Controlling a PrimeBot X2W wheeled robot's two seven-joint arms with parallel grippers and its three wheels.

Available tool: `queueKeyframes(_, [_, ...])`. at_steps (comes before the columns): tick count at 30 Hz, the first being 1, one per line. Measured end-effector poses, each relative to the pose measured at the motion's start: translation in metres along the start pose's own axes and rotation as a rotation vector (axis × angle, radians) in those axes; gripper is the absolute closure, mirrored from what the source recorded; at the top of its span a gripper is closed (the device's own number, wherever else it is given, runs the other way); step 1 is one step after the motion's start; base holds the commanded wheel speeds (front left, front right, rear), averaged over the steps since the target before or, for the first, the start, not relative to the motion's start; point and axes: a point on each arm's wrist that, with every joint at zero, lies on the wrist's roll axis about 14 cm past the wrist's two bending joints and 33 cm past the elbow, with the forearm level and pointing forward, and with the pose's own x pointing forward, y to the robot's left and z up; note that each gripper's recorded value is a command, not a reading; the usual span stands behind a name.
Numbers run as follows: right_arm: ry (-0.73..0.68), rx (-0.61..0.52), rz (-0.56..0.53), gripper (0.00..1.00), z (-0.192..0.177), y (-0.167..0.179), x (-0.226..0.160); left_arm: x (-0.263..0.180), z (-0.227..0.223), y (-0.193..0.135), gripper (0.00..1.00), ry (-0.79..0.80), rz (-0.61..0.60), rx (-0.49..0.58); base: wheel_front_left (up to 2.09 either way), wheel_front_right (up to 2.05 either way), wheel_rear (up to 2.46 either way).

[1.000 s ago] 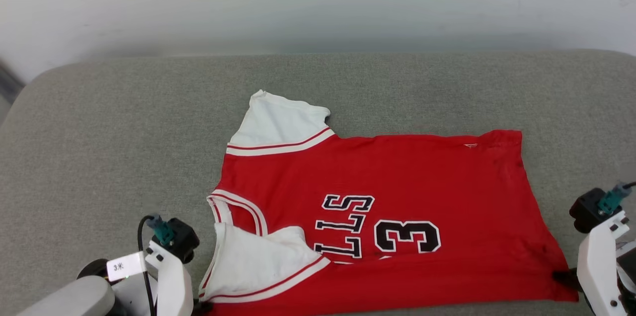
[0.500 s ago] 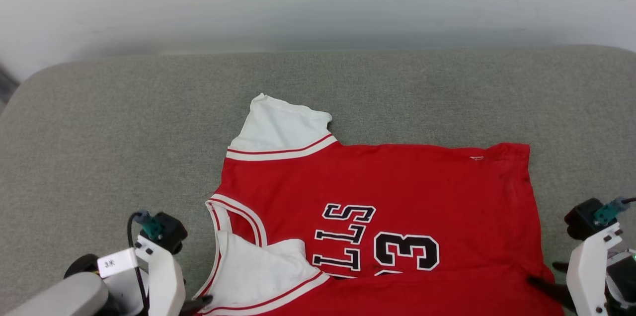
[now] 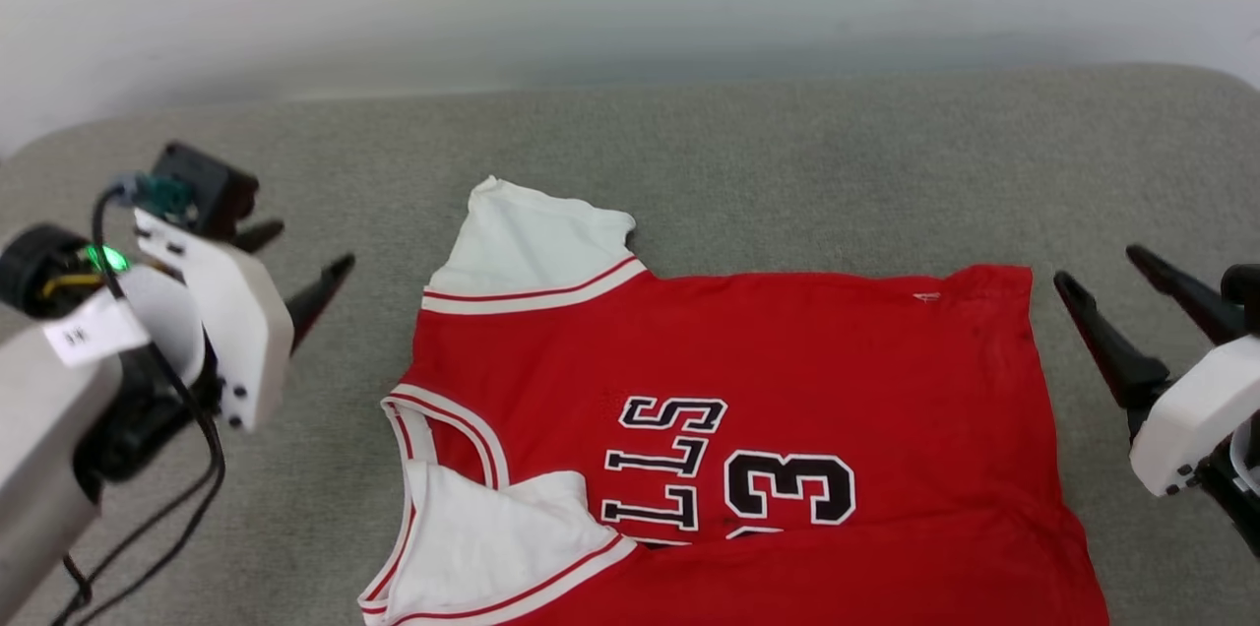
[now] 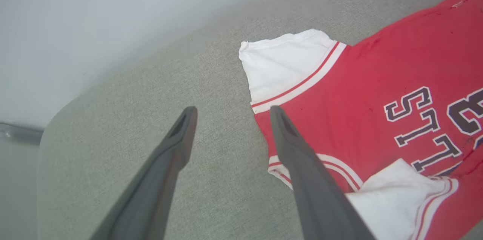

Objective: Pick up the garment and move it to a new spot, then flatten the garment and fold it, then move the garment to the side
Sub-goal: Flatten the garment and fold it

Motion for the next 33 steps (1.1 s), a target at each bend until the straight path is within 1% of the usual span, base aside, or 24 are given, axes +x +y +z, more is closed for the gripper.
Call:
queueKeyframes(3, [-0.107, -0.003, -0.041, 0.0, 0.013, -0.001, 0.002, 0.015, 0.021, 0.011, 0.0, -0.034, 0.018, 0.011, 0.0, 0.0, 0.0])
queueKeyframes(6, [-0.208, -0.022, -0.084, 0.0, 0.023, -0.002, 0.001, 0.036, 0.034, 0.015, 0.0, -0.021, 0.009, 0.009, 0.0, 0.0, 0.0])
queueKeyframes(8, [-0.252, 0.003, -0.105, 0.0, 0.024, 0.002, 0.001, 0.05, 0.042, 0.02, 0.0, -0.006, 0.006, 0.006, 0.0, 0.0, 0.0])
queueKeyframes(11, [-0.282, 0.027, -0.143, 0.0, 0.018, 0.003, 0.002, 0.074, 0.049, 0.023, 0.0, 0.039, -0.017, 0.006, 0.0, 0.0, 0.0])
queueKeyframes(15, [-0.263, 0.053, -0.188, 0.0, 0.001, 0.003, 0.006, 0.11, 0.048, 0.017, 0.0, 0.136, -0.073, -0.004, 0.0, 0.0, 0.0])
queueKeyframes(19, [-0.238, 0.064, -0.203, 0.0, -0.013, 0.003, 0.014, 0.141, 0.026, 0.016, 0.0, 0.299, -0.113, -0.011, 0.0, 0.0, 0.0])
queueKeyframes(21, [-0.218, 0.064, -0.209, 0.0, -0.021, 0.001, 0.018, 0.155, 0.016, 0.01, 0.0, 0.37, -0.146, -0.024, 0.0, 0.0, 0.0])
queueKeyframes(24, [-0.195, 0.059, -0.213, 0.0, -0.03, -0.001, 0.025, 0.173, -0.004, 0.004, 0.0, 0.469, -0.177, -0.015, 0.0, 0.0, 0.0])
queueKeyframes(27, [-0.185, 0.046, -0.218, 0.0, -0.034, -0.004, 0.031, 0.188, -0.029, 0.002, 0.0, 0.568, -0.183, 0.013, 0.0, 0.0, 0.0])
queueKeyframes(33, [-0.147, 0.038, -0.224, 0.0, -0.049, -0.009, 0.038, 0.208, -0.063, -0.012, 0.0, 0.665, -0.226, -0.002, 0.0, 0.0, 0.0])
